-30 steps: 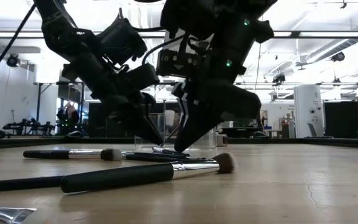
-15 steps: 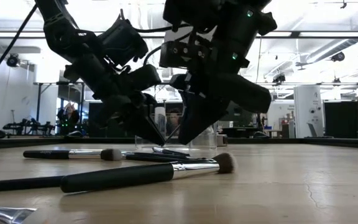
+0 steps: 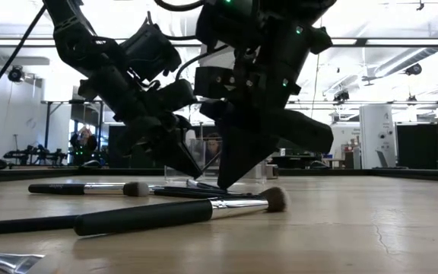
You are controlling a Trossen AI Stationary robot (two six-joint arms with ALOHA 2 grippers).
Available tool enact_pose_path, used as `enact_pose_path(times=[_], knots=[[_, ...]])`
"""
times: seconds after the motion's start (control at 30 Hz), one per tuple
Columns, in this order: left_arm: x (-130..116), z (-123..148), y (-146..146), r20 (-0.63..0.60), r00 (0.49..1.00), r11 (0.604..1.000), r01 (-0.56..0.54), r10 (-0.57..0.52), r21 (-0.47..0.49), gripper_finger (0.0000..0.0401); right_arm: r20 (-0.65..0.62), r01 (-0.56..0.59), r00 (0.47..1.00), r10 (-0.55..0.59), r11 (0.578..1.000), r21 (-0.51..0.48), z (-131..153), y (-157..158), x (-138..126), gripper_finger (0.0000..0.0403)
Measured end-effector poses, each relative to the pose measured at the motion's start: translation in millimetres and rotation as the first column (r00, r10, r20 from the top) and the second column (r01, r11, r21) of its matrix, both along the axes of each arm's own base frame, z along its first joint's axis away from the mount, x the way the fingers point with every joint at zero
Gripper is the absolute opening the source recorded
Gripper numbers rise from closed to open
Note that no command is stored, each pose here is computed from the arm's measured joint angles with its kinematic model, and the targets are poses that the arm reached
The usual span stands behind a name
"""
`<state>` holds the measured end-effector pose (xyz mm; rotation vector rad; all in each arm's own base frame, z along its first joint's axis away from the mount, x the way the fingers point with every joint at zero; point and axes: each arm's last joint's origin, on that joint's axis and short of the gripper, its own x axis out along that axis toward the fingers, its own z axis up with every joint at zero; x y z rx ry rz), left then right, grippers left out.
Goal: Put items in baskets/containers
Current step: Put the eyeshadow brush into the transparent organizer
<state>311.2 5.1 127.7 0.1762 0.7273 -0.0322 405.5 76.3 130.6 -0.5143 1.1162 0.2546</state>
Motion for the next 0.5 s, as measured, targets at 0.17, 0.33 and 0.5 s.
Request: enact_pose_path(times=[0.17,0.33,0.5], knots=[[-1.6,4.3,-0.2,0.008,1.000,1.000,-0.006,0.006,-0.010,0.0002,-0.003,0.009,1.000,-0.009,1.000,0.010,0.2,-1.4,0.6,0.0009],[-6.2,16.4,-0.6,0.024,1.000,0.999,-0.015,0.016,-0.034,0.0002,-0.015,0.016,1.000,-0.016,1.000,0.010,-0.5,-2.4,-0.3,0.0009],[-9.4,26.7,-0.5,0.044,0.999,1.000,-0.014,0.015,-0.024,0.0002,-0.021,0.029,0.999,-0.030,0.999,-0.026,-0.8,-3.4,-1.1,0.0009]])
